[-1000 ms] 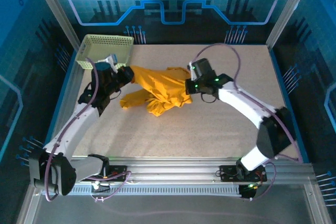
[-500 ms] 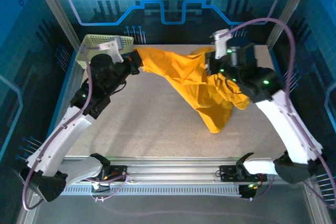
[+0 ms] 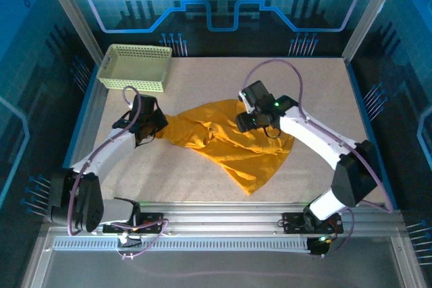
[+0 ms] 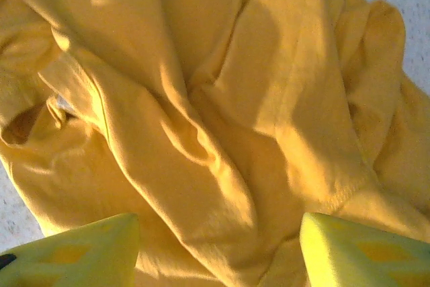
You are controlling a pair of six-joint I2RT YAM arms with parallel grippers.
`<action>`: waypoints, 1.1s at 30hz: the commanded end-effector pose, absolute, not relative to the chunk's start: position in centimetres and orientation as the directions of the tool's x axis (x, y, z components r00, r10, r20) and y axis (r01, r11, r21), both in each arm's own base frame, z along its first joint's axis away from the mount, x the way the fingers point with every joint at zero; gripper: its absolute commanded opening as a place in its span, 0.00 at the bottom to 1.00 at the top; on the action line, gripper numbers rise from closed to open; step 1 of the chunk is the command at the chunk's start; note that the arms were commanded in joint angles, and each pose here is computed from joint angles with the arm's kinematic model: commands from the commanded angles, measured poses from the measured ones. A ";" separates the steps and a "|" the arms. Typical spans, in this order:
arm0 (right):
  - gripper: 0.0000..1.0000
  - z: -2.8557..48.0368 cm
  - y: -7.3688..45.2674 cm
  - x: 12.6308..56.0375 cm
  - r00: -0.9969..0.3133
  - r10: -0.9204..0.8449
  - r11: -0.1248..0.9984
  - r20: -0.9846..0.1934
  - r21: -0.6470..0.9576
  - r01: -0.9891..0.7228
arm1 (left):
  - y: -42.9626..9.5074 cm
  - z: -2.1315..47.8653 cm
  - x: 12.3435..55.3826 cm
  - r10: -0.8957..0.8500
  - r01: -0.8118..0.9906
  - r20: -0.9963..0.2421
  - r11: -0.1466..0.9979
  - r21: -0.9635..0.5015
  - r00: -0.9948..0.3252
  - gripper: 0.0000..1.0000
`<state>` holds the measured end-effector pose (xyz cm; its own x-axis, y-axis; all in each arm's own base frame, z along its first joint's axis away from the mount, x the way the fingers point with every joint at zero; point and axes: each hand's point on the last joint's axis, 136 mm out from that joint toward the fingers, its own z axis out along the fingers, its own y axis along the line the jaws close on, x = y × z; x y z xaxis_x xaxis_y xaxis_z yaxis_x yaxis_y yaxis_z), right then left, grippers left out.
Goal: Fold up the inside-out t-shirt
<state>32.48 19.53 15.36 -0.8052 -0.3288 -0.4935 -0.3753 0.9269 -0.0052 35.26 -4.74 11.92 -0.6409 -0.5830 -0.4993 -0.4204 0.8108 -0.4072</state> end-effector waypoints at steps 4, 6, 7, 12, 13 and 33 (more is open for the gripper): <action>0.65 10.5 17.7 29.0 -0.864 -0.277 0.945 -0.421 0.045 -0.324 | -4.5 12.0 36.6 -0.597 -0.417 -0.507 0.800 -0.431 -0.622 0.00; 0.64 8.9 17.7 28.6 -0.879 -0.265 0.949 -0.396 0.054 -0.311 | -4.4 12.0 36.8 -0.598 -0.418 -0.507 0.799 -0.432 -0.621 0.00; 0.65 8.4 17.7 28.7 -0.882 -0.260 0.951 -0.393 0.052 -0.304 | -4.5 12.0 36.8 -0.599 -0.416 -0.506 0.799 -0.434 -0.621 0.00; 0.68 6.3 16.8 30.6 -0.891 -0.265 0.963 -0.368 -0.051 -0.265 | -4.4 12.2 36.7 -0.601 -0.414 -0.509 0.797 -0.440 -0.616 0.00; 0.67 5.9 16.6 30.9 -0.894 -0.268 0.963 -0.359 -0.079 -0.258 | -4.4 12.3 36.7 -0.602 -0.413 -0.509 0.796 -0.443 -0.615 0.00; 0.00 23.5 11.3 28.2 -0.736 -0.222 0.975 -0.640 -0.122 -0.188 | -3.2 23.9 33.3 -0.644 -0.252 -0.657 0.762 -0.597 -0.393 0.00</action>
<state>29.99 12.92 21.18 -0.7370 -0.2003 -0.6455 -0.1782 0.9789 -0.1002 34.30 -3.85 20.35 -0.4751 -0.6236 -0.6208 -0.2999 0.7780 -0.5520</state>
